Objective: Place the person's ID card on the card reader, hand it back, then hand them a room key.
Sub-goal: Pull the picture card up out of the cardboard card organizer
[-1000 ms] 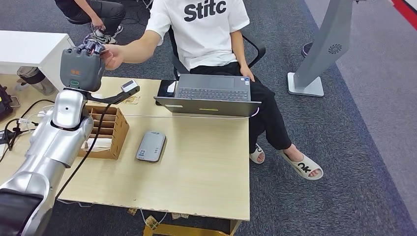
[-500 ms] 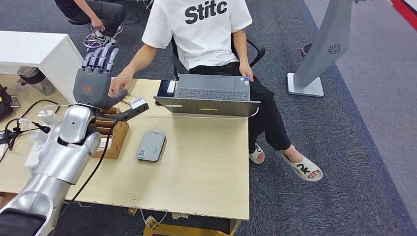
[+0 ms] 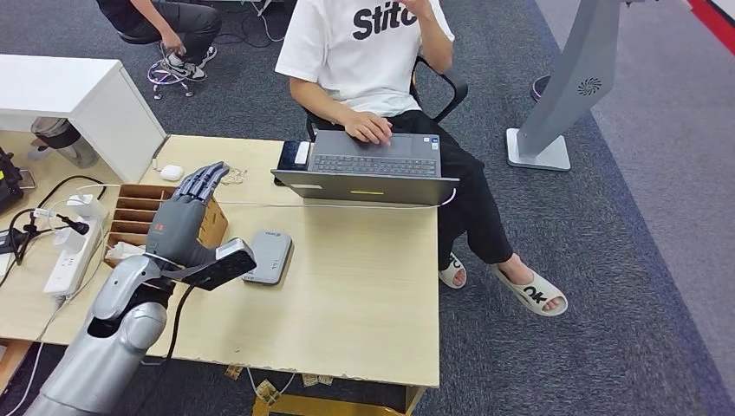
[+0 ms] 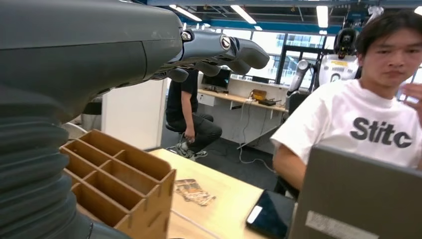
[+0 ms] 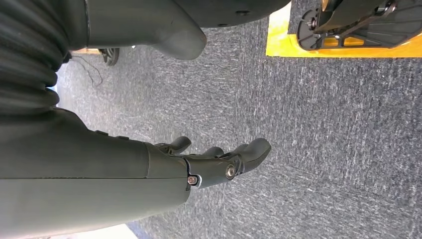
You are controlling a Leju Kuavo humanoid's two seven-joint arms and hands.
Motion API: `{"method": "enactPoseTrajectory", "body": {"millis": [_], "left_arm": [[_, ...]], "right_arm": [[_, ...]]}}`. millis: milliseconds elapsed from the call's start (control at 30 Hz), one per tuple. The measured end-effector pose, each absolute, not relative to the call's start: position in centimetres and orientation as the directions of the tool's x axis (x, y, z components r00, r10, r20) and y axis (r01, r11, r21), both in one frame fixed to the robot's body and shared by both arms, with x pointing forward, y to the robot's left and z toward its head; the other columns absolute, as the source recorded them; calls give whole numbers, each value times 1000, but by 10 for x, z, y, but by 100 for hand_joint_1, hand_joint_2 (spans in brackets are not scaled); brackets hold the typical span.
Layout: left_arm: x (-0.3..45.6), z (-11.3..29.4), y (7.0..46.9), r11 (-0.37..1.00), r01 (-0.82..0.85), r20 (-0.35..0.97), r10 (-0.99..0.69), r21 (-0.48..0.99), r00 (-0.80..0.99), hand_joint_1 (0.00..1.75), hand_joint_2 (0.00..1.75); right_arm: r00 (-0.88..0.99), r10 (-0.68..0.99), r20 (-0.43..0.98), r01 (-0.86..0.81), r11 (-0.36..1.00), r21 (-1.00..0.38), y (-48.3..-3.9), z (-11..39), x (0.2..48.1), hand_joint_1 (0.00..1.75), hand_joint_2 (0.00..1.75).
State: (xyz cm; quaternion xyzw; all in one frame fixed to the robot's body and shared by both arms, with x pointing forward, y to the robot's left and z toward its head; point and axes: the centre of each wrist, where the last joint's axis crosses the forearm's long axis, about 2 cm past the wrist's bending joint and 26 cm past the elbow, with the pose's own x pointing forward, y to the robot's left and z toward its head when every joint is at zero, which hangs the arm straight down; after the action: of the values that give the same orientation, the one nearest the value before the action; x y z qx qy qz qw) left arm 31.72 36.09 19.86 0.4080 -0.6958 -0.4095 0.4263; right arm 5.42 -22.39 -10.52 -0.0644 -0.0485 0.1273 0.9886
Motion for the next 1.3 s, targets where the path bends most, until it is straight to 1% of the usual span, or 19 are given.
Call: {"method": "enactPoseTrajectory", "body": {"millis": [67, 200, 300, 467, 633, 867, 1300], "left_arm": [[308, 200, 369, 298, -214, 232, -930, 930, -285, 0, 175], [294, 206, 390, 169, -220, 124, -971, 961, -202, 0, 175], [281, 209, 405, 99, -213, 66, -986, 972, -156, 0, 175], [259, 202, 415, -11, -209, -33, -994, 978, -104, 0, 175], [246, 194, 417, -30, -177, -46, -995, 984, -88, 0, 175], [238, 186, 418, -27, -128, -38, -996, 991, -78, 0, 175], [248, 184, 432, -66, -98, -64, -998, 993, 24, 0, 175]], "right_arm": [[966, 248, 77, -236, 962, -138, -224, -105, 53, 0, 175], [972, 225, 73, -214, 967, -137, -225, -106, 51, 0, 175], [975, 209, 69, -199, 971, -136, -225, -106, 50, 0, 175], [979, 194, 67, -184, 974, -133, -224, -106, 50, 0, 175], [981, 185, 65, -175, 976, -131, -223, -106, 49, 0, 175], [982, 178, 64, -169, 977, -130, -223, -106, 49, 0, 175], [981, 184, 62, -174, 976, -131, -223, -106, 49, 0, 175]]}}
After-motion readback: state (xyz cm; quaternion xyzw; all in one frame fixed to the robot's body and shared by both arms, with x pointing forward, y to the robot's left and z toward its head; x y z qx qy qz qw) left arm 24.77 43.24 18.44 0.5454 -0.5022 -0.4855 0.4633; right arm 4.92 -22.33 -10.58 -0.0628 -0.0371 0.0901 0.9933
